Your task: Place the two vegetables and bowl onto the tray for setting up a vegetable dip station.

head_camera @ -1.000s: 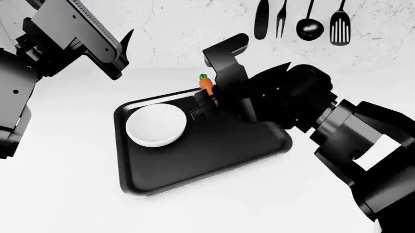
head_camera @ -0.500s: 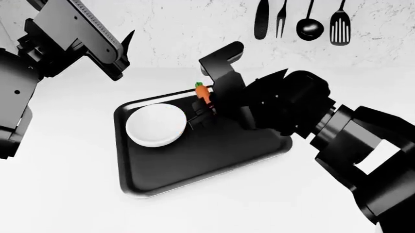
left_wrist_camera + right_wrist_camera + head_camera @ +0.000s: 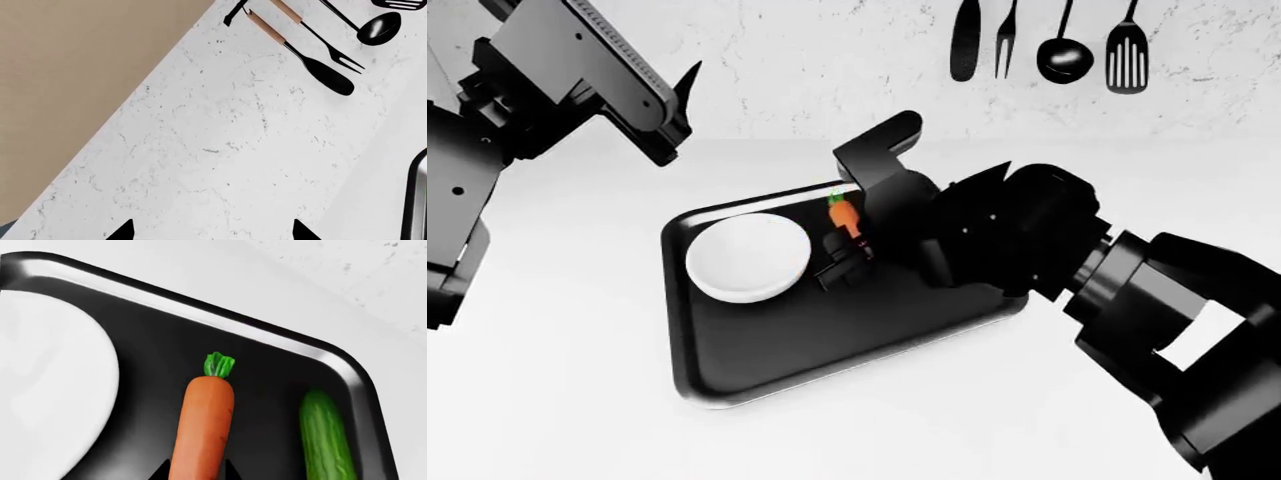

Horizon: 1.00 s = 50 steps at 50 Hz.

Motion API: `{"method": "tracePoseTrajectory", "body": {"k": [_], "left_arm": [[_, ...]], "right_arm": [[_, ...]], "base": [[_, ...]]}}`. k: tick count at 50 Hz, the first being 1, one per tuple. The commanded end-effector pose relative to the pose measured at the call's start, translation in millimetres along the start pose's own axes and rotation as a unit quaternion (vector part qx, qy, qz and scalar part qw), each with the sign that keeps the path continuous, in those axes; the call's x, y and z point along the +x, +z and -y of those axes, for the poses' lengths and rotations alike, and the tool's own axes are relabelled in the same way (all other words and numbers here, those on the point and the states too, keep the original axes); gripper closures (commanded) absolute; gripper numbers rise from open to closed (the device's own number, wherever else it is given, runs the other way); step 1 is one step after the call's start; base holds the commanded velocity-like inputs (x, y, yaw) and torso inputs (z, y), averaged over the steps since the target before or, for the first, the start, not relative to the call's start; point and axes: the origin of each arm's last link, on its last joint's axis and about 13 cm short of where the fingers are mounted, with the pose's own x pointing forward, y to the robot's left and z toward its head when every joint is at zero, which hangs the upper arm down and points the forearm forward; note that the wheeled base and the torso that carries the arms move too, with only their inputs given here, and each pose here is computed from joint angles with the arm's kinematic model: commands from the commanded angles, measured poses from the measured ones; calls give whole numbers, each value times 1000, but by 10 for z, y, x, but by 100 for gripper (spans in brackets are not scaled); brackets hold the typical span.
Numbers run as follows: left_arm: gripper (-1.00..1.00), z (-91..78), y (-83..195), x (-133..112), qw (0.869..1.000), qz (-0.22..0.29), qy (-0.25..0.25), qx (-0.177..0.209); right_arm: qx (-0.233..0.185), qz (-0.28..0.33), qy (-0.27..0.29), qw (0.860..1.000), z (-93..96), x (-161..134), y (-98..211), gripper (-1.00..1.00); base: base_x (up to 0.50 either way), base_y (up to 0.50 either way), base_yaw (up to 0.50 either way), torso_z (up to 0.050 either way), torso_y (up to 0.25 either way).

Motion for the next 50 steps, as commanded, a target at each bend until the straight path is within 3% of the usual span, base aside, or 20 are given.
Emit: {"method": "tracePoseTrajectory", "body": {"k": [1,18,19,38,50], "left_arm": [[-100,-5,4,-5,1000,0,1,1],[-100,-9,14,-7,1000,0,1,1],[-100,-7,13,-7,1000,0,1,1],[-100,-8,13,-1,1000,2,2,1],[-100,-14,9,-9,1000,2,4,-1]], "right_arm": [[-9,-9,4,1000,-6,2,-34,100],[1,-13,7,1000,0,0,-14,100],[1,-14,7,1000,0,0,-12,-100],[7,-6,3,1000,28,-34,26,-100],[9,28,-16,999,180,-330,186,-100]], "base": [[0,0,0,0,0],[0,0,0,0,0],[0,0,0,0,0],[0,0,0,0,0],[0,0,0,0,0]]}}
